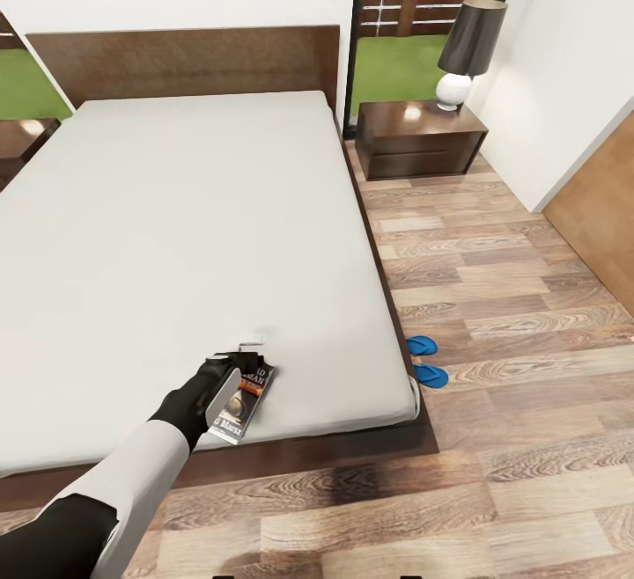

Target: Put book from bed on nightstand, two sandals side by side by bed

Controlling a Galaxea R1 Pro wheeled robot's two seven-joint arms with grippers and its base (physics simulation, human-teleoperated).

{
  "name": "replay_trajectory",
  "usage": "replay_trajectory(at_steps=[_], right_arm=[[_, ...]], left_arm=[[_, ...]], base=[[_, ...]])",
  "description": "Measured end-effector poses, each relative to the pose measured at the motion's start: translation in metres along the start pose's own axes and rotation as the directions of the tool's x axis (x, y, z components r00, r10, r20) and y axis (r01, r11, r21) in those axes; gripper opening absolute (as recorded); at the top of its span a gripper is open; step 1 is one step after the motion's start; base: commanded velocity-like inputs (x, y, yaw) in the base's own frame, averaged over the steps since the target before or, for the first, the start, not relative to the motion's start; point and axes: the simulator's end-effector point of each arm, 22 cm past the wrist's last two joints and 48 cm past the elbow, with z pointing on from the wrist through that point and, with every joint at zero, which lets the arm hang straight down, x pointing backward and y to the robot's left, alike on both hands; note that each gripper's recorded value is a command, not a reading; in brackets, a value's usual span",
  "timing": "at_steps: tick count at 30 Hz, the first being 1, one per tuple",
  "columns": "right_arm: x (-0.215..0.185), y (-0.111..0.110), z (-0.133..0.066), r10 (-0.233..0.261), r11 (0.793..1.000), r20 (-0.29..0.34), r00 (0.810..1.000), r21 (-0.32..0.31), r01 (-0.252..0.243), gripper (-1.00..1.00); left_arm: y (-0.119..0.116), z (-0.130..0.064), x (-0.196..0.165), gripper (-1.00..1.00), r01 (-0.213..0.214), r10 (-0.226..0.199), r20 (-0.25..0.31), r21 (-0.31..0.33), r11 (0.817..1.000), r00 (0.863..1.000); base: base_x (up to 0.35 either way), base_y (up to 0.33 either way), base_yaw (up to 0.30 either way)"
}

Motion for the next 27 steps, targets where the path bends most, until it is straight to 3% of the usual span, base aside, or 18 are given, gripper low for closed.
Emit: replay_trajectory(at_steps=[27], right_arm=[[0.0003,0.0003,0.0000,0.000,1.000,0.000,1.000,0.000,0.000,1.00]], left_arm=[[0.0003,0.0000,-0.0041,1.00,0.004,-0.004,0.018,-0.001,1.000,1.000]], base=[[-0.016,0.004,0.000]])
